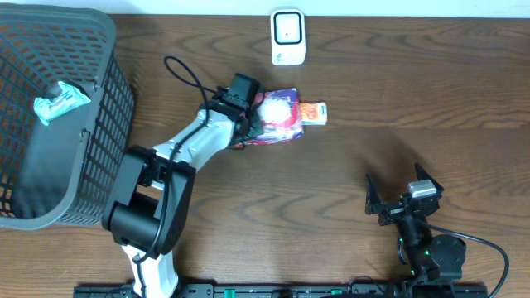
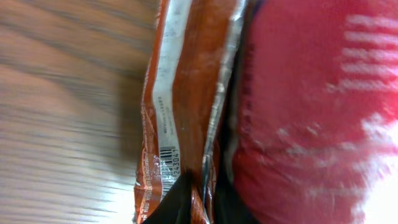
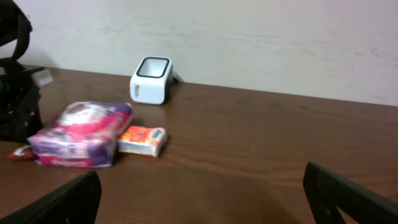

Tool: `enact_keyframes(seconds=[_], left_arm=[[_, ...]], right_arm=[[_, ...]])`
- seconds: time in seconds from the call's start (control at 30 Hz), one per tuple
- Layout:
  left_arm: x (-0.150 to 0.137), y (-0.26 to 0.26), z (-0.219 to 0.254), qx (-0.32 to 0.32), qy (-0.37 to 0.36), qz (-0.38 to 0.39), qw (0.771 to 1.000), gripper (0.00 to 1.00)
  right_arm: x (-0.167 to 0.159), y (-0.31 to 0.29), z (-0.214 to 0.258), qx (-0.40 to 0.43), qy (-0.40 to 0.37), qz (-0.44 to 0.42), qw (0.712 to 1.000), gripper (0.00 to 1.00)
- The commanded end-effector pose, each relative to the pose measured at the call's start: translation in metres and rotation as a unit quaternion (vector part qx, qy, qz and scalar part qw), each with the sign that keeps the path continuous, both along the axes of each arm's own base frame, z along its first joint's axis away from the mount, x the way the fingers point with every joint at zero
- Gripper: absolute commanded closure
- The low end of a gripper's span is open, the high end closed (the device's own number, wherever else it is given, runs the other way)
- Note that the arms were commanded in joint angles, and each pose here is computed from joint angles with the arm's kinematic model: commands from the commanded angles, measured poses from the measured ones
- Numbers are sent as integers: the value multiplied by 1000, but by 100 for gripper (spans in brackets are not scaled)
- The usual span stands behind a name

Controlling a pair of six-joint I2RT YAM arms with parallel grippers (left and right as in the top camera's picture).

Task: Scan the item barcode
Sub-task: 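Drop the red snack bar next to the purple pack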

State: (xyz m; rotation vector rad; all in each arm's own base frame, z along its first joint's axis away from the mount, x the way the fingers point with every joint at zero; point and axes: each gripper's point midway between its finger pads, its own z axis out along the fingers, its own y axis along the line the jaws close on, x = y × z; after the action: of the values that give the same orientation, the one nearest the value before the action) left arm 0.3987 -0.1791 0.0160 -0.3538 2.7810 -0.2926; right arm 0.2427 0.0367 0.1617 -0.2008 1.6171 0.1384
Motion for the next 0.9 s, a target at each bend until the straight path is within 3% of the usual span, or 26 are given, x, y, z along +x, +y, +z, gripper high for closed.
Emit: enact_keyframes(seconds=[0.0,0.27,0.33,0.5,0.57,0.67,0.73,0.77,0.87], left_arm=[[-2,-32,18,-57,-3,-29,998,87],[22,-31,105,-101,-100,-29,989,83],[31,-15,143,-103,-151,-34,983,72],[46,72,237,-32,-291,22,956,66],[45,126,270,20,-337,91,937,57],[29,223,324,98,-403,216,884,55],[12,286,356,137,-441,278,842,43],[6,311,364,150,-450,303,827,39],[-15,386,365,190,-447,376,789,37]], right_arm=[[0,-3,-1,-6,-1,-6,1000,1],[0,-3,-1,-6,-1,-6,1000,1],[0,-3,-1,-6,-1,-6,1000,1],[0,-3,-1,-6,-1,-6,1000,1],[0,-3,-1,-6,-1,-6,1000,1],[0,-3,-1,-6,-1,-6,1000,1],[0,-3,-1,-6,-1,-6,1000,1],[0,-3,-1,-6,-1,-6,1000,1],[0,-3,-1,-6,-1,-6,1000,1]])
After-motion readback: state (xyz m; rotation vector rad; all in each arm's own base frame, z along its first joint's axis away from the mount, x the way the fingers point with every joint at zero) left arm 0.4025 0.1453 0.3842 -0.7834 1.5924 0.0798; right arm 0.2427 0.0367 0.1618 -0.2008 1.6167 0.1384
